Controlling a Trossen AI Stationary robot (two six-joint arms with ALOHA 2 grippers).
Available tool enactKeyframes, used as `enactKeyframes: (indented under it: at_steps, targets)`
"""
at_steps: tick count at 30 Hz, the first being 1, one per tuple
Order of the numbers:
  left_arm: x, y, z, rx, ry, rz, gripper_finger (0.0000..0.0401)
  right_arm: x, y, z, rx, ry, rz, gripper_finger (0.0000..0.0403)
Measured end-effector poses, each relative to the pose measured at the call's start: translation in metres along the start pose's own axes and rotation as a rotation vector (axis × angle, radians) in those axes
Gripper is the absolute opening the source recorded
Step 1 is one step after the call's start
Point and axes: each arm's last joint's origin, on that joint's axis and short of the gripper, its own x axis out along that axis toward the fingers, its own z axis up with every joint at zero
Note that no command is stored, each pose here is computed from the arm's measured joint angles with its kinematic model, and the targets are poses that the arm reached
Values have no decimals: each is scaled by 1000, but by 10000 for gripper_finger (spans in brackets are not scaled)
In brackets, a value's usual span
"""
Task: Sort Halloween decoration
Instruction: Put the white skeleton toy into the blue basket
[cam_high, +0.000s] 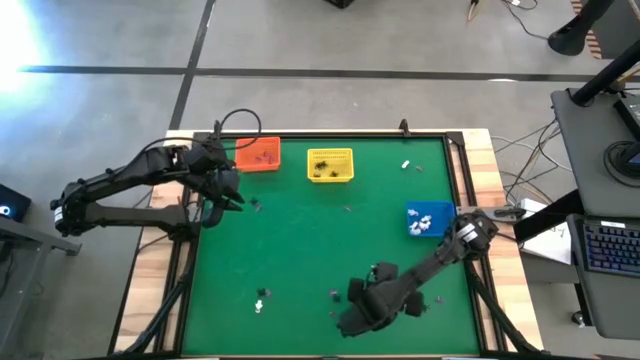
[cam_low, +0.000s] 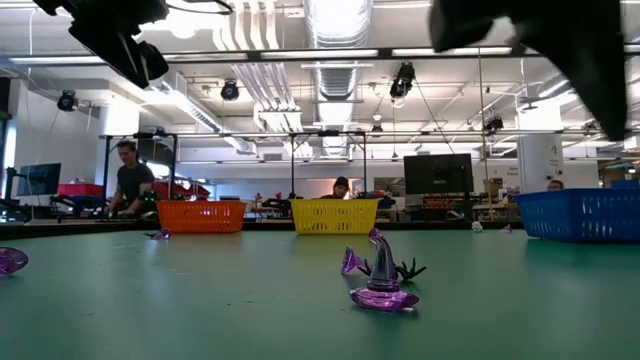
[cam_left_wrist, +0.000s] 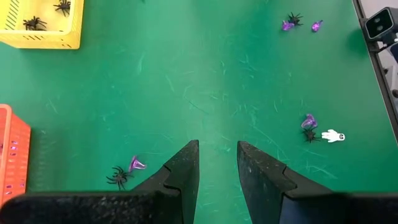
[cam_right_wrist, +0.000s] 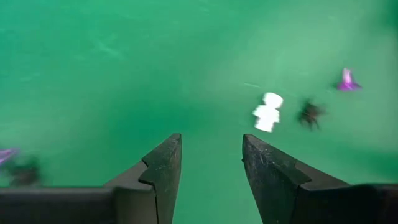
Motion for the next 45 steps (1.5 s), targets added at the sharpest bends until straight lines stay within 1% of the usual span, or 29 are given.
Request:
enactKeyframes:
  at_steps: [2,4,10,13,21,26,37,45]
  targets:
    - [0,0,0,-1,1,0,91,6,-5,-3,1,17,-49,162]
    - [0,0,-1,-3,6,-2,91,12,-9,-6,13,10,-74,162]
    - [0,0,-1,-6,13,-4,91,32,-8,-8,18,16,-86,162]
    - [0,-1,-3,-12,25,-8,91,42,-9,-8,36,20,-127,162]
    - [0,-1,-5,-22,45,-13,91,56,-12,-6,40,1,-163,162]
    - [0,-2,-5,-24,51,-15,91,64,-15,-5,48,6,-215,162]
    - [0,-2,-6,-38,55,-16,91,81,-21,-8,52,12,-231,162]
    - [0,-2,-6,-49,56,-16,91,86,-24,-8,46,8,-236,162]
